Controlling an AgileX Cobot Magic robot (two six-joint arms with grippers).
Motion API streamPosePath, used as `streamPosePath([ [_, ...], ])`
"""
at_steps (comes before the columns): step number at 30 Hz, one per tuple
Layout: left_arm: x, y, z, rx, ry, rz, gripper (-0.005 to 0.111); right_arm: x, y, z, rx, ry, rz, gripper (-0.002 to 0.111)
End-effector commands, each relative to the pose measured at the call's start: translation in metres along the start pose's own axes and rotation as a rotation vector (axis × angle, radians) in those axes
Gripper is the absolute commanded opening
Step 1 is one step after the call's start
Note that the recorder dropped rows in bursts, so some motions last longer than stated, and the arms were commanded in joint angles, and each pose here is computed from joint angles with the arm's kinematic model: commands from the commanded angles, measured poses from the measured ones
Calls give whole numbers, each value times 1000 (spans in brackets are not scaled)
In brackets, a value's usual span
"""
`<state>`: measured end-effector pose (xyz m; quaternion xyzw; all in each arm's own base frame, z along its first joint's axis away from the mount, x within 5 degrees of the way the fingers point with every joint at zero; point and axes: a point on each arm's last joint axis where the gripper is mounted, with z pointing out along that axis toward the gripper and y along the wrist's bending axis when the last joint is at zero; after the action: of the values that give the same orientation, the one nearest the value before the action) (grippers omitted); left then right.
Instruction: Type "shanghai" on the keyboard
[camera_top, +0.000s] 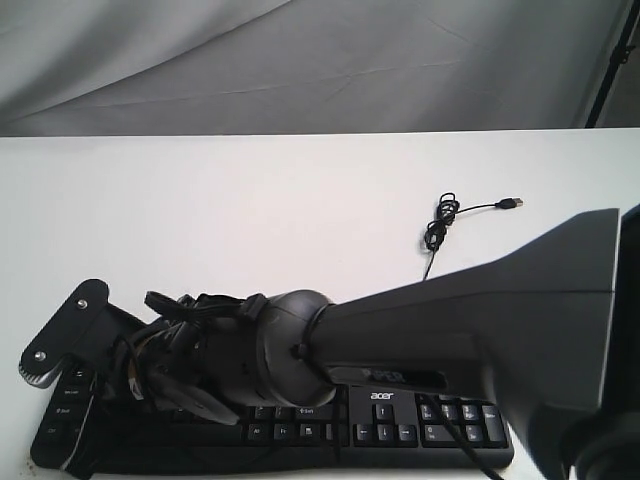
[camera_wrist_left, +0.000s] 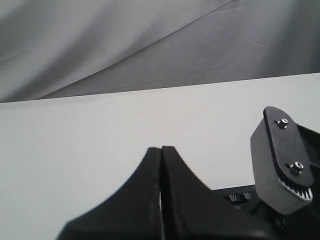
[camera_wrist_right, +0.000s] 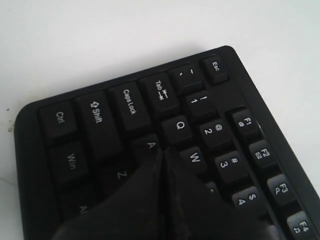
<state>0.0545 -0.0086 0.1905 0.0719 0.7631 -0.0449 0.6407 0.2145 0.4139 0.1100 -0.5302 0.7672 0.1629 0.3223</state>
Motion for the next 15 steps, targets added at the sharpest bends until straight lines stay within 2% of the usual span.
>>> streamPosePath([
  [1, 1, 0, 0, 3, -2, -2, 0, -2, -3, 0, 6, -10, -19, 0],
  [15, 1, 0, 0, 3, -2, -2, 0, -1, -3, 0, 6, 0, -19, 0],
])
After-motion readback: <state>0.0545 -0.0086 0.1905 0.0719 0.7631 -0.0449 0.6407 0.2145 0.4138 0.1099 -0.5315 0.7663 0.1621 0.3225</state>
